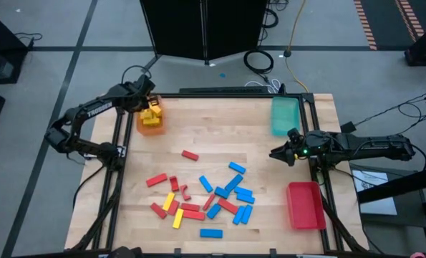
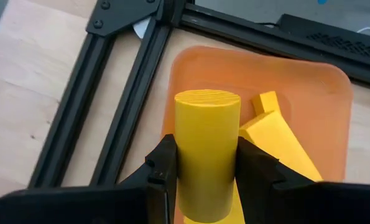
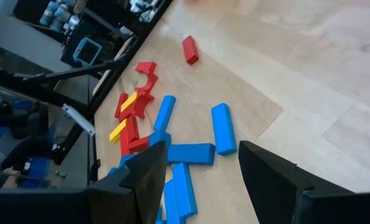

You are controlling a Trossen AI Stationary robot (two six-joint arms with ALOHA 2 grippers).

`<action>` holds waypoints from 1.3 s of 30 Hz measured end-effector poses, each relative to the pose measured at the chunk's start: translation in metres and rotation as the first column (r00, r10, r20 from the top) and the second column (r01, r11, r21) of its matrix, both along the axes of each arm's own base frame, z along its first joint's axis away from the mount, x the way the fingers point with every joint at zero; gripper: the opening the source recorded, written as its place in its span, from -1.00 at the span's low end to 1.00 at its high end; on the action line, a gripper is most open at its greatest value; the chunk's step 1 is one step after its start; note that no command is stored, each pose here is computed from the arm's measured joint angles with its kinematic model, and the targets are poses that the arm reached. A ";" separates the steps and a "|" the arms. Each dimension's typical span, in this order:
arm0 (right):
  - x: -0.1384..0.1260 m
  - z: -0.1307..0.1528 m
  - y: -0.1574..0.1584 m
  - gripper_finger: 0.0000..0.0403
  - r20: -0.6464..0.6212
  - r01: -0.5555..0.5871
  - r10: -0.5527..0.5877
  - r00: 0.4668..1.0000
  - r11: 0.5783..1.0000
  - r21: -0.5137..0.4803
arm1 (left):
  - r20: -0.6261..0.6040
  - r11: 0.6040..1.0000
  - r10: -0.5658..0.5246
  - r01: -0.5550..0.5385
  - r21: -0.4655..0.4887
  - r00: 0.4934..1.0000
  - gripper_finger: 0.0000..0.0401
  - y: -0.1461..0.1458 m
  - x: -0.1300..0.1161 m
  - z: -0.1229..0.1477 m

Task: Sort blocks
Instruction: Put the yellow block into the orange bin

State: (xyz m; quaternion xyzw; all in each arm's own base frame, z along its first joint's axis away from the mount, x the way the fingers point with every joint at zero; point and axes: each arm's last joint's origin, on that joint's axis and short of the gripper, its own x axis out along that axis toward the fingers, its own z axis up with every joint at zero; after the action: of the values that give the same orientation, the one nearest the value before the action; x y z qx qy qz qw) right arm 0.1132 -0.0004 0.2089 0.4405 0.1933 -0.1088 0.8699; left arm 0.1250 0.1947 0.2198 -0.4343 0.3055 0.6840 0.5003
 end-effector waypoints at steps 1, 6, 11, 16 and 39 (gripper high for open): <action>0.000 0.000 0.000 -0.04 0.001 0.007 -0.007 1.000 1.000 -0.003 | 0.005 1.000 -0.002 0.002 -0.003 1.000 -0.49 0.000 0.000 -0.002; 0.000 0.000 0.000 -0.04 0.001 0.008 -0.008 1.000 1.000 -0.004 | 0.009 1.000 -0.006 0.006 -0.018 1.000 -0.49 -0.004 -0.002 -0.015; 0.000 0.000 0.000 -0.04 0.001 0.011 -0.011 1.000 1.000 0.003 | 0.011 0.999 -0.010 0.010 -0.035 1.000 -0.38 -0.007 -0.003 -0.025; 0.000 0.000 0.000 -0.04 0.001 0.015 -0.015 1.000 1.000 0.010 | -0.001 0.998 -0.040 0.040 -0.041 0.999 -0.36 -0.008 -0.003 -0.026; 0.000 0.000 0.000 -0.04 0.002 0.014 -0.014 1.000 1.000 0.009 | 0.117 0.960 -0.251 0.263 -0.100 0.961 0.44 -0.014 0.013 -0.023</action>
State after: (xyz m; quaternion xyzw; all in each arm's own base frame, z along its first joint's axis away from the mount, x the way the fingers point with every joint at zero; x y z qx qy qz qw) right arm 0.1133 -0.0007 0.2091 0.4460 0.1896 -0.1136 0.8673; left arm 0.1376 0.1805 0.1973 -0.4535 0.3720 0.5712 0.5742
